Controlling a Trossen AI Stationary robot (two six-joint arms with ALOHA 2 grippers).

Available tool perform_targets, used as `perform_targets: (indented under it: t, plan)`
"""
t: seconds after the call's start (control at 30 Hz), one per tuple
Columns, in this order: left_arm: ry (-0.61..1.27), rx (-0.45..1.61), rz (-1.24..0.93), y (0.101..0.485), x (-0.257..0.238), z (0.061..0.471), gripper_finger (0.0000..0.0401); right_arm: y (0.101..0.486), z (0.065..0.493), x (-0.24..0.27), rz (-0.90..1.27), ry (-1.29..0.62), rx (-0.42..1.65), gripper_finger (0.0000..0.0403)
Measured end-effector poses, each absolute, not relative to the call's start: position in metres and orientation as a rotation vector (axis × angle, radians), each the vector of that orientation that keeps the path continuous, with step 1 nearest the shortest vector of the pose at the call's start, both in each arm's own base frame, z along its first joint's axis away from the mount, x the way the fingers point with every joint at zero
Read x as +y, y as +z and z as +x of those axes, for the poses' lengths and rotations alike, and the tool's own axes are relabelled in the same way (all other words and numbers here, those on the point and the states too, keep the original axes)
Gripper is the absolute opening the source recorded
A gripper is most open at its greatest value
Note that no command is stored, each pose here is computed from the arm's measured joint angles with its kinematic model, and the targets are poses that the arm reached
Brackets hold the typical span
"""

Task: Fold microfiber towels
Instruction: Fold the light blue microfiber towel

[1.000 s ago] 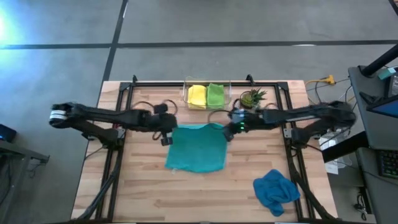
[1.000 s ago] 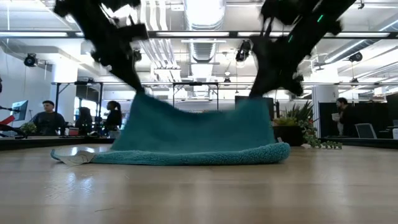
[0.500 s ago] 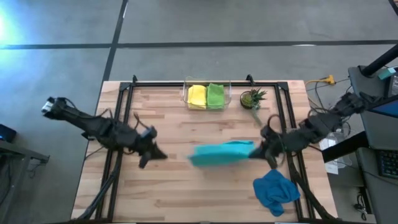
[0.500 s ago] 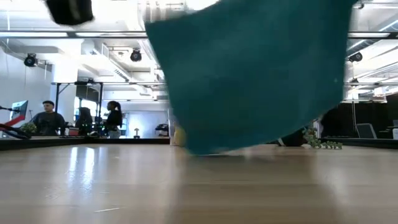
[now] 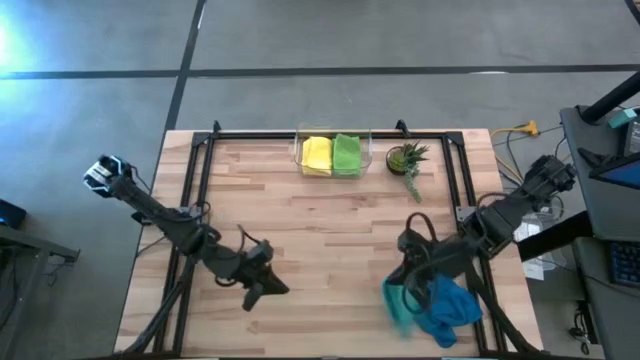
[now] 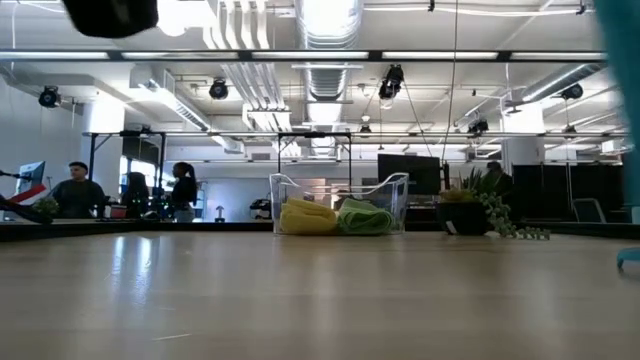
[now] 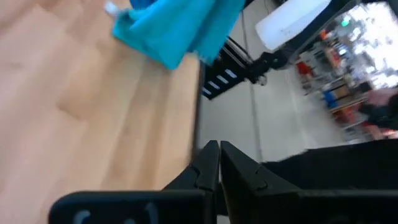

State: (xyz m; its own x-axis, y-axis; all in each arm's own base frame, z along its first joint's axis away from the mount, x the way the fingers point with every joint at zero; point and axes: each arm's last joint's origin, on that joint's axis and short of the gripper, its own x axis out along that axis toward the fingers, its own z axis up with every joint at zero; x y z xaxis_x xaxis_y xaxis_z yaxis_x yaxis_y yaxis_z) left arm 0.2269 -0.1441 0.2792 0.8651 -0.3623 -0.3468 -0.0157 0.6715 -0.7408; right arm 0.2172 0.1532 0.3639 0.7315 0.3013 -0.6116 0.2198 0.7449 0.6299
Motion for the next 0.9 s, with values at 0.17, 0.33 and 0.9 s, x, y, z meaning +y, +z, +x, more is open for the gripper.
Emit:
perform_targets:
  t: [0.17,0.33,0.9]
  plan:
    - [-0.245,0.441,-0.712,0.276,-0.136,0.243,0.0000,0.376,0.220,0.140,0.781,0.081,0.753,0.0009]
    - [-0.286,0.433,-0.634,0.278,-0.126,0.248,0.0000,0.394,0.222,0.141,0.806,0.180,0.721,0.0009]
    - [-0.336,0.210,-0.284,0.251,-0.069,0.314,0.0028,0.429,0.241,0.145,0.670,0.351,0.671,0.0009]
